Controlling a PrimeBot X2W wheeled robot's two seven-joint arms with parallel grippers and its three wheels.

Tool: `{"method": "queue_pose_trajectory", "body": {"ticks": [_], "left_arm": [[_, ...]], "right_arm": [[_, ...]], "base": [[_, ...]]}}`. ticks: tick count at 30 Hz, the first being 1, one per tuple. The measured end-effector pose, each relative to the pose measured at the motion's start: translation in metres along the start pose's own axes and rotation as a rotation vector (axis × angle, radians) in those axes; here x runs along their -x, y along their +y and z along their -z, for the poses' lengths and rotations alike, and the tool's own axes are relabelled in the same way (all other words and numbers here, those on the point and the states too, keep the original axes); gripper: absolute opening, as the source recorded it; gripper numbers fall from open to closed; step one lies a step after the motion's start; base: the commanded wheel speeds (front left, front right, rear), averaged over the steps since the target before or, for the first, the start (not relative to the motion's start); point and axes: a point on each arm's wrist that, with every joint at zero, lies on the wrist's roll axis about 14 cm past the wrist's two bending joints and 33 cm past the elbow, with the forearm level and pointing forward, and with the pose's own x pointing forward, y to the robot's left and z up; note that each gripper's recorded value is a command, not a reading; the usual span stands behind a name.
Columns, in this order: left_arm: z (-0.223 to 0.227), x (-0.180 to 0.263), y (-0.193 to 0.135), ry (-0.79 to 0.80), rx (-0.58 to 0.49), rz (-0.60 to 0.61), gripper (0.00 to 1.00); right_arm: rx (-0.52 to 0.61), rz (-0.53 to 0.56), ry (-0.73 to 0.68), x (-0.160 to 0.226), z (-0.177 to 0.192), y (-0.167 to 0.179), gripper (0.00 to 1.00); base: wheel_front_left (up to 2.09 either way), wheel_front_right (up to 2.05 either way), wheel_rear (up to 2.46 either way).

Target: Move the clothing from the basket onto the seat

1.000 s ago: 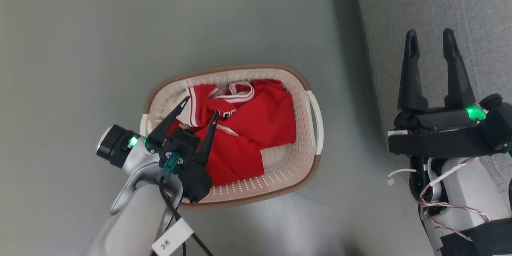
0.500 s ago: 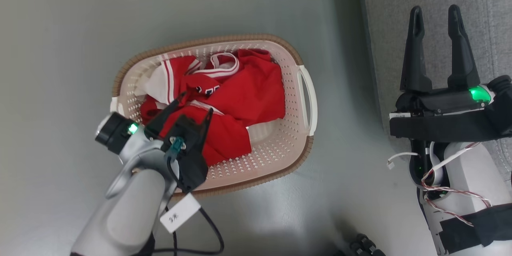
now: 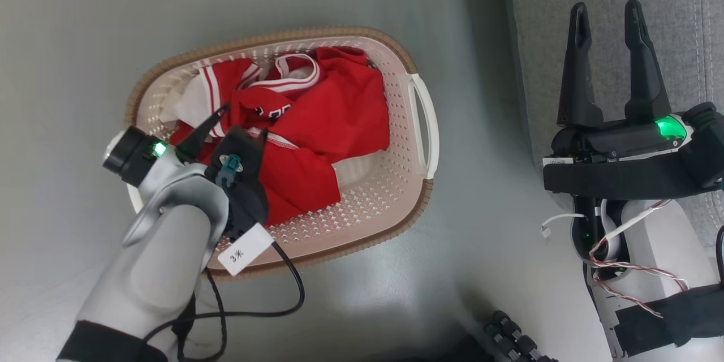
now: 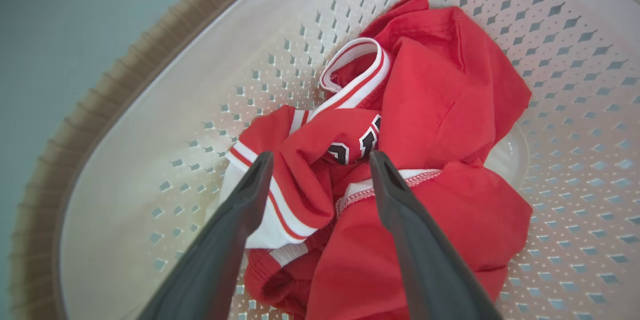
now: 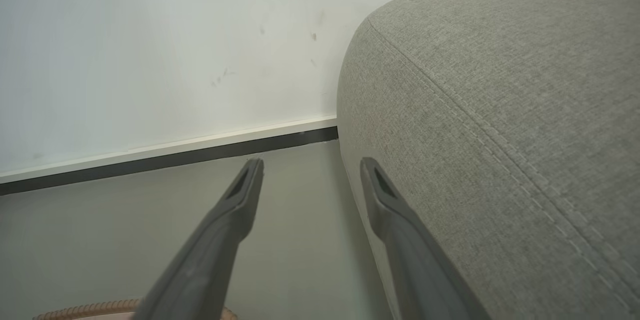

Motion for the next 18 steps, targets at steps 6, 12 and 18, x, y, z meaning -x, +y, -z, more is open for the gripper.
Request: {"method": "queue_pose_trajectory", "body": {"ticks": [6, 12, 18], "left_arm": [[0.012, -0.01, -0.002, 0.044, -0.02, 0.013, 1.0], [0.01, -0.018, -0.005, 0.05, -0.035, 0.021, 1.0], [0.016, -0.025, -0.003, 0.082, -0.063, 0.013, 1.0]], "right_arm": [[0.009, 0.01, 0.013, -0.001, 0.006, -0.005, 1.0], [0.013, 0.016, 0.023, 0.0, 0.009, -0.008, 1.0], [0.012, 0.01, 0.034, 0.002, 0.013, -0.007, 1.0]], "base": [[0.0, 0.0, 0.0], [0.0, 0.0, 0.0], [0.0, 0.0, 0.0]]}}
